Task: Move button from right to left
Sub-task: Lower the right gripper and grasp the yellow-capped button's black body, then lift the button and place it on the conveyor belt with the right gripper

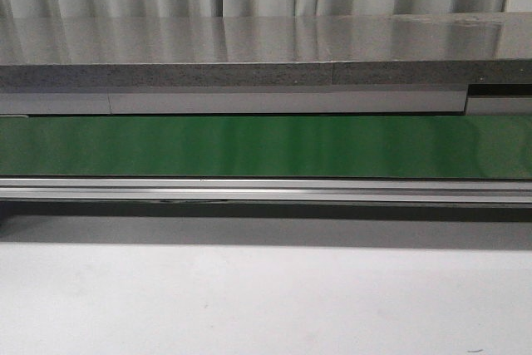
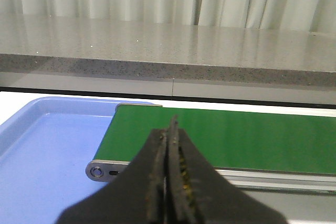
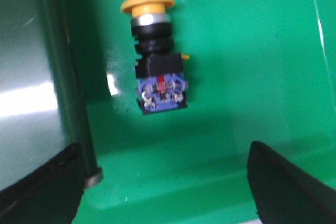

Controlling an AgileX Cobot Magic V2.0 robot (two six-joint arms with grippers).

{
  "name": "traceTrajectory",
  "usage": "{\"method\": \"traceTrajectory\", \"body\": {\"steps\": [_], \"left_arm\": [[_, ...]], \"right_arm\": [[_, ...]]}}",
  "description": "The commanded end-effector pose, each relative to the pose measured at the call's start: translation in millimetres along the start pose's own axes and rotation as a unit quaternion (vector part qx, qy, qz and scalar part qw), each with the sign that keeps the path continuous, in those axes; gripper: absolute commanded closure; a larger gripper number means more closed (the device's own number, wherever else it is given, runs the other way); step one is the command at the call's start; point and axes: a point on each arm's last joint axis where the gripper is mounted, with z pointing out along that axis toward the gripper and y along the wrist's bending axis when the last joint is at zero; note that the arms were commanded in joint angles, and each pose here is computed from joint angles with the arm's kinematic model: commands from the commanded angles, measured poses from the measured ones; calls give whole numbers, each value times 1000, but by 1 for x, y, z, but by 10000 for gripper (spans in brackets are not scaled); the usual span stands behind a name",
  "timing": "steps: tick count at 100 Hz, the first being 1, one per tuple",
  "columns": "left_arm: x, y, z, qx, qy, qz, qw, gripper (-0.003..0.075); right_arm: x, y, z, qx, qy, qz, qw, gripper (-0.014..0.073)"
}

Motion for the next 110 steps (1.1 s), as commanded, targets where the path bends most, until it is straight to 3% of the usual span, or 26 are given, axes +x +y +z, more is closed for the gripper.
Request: {"method": "traceTrajectory", "body": {"steps": [1, 76, 88, 103, 110], "left_arm": [[7, 1, -1, 0, -29, -4, 1000, 740], [7, 1, -1, 0, -29, -4, 1000, 741], [7, 1, -1, 0, -29, -4, 1000, 741], [7, 1, -1, 0, -29, -4, 1000, 740], [7, 1, -1, 0, -29, -4, 1000, 740]], "right_arm": [[-19, -5, -10, 8, -41, -3, 999, -29], [-38, -17, 58, -14, 12, 32, 999, -24], [-41, -17, 66, -20, 17, 40, 999, 67], [-42, -16, 71, -26, 14, 51, 998, 335], [-43, -16, 71, -27, 13, 52, 998, 413]]}}
